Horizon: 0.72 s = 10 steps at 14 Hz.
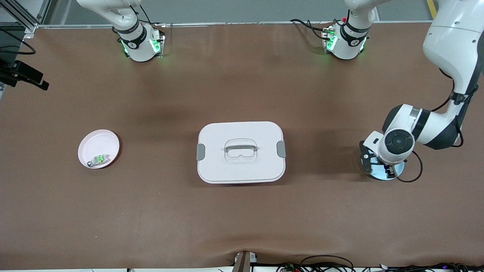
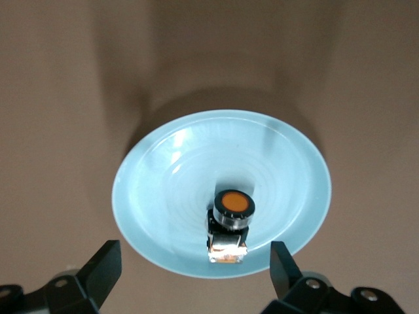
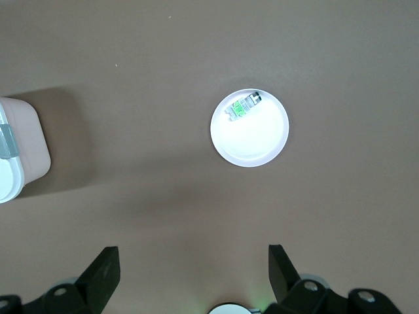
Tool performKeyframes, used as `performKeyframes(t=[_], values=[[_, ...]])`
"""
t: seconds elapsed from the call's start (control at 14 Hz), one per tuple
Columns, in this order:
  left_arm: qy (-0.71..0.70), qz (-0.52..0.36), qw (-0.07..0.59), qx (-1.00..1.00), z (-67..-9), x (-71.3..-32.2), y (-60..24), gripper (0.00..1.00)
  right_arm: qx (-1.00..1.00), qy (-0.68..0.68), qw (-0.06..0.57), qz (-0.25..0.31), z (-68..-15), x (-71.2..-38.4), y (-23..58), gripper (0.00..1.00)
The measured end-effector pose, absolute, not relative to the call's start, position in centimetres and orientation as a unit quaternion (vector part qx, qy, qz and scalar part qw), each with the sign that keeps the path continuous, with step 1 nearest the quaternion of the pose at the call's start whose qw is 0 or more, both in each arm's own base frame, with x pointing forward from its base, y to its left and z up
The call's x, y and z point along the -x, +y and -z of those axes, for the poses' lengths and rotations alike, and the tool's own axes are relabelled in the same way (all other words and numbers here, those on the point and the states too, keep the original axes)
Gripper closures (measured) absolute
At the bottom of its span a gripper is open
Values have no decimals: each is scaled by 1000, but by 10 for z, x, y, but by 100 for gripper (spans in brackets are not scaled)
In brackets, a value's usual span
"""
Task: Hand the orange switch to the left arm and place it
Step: 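Lower the switch with the left gripper over the light-blue plate, then open the left gripper to release the switch onto the plate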
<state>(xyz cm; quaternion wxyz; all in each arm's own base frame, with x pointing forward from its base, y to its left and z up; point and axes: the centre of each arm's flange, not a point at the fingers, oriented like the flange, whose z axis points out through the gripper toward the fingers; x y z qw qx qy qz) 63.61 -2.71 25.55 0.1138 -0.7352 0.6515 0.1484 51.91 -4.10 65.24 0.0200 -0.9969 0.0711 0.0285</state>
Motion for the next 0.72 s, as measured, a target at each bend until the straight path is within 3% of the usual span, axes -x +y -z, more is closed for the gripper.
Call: performKeyframes(t=[0.36, 0.72], values=[[552, -115, 99, 820, -354, -661, -45, 0, 997, 74, 17, -34, -645, -524, -44, 0], [395, -51, 55, 916, -404, -680, -21, 0, 995, 91, 18, -32, -646, -524, -62, 0]])
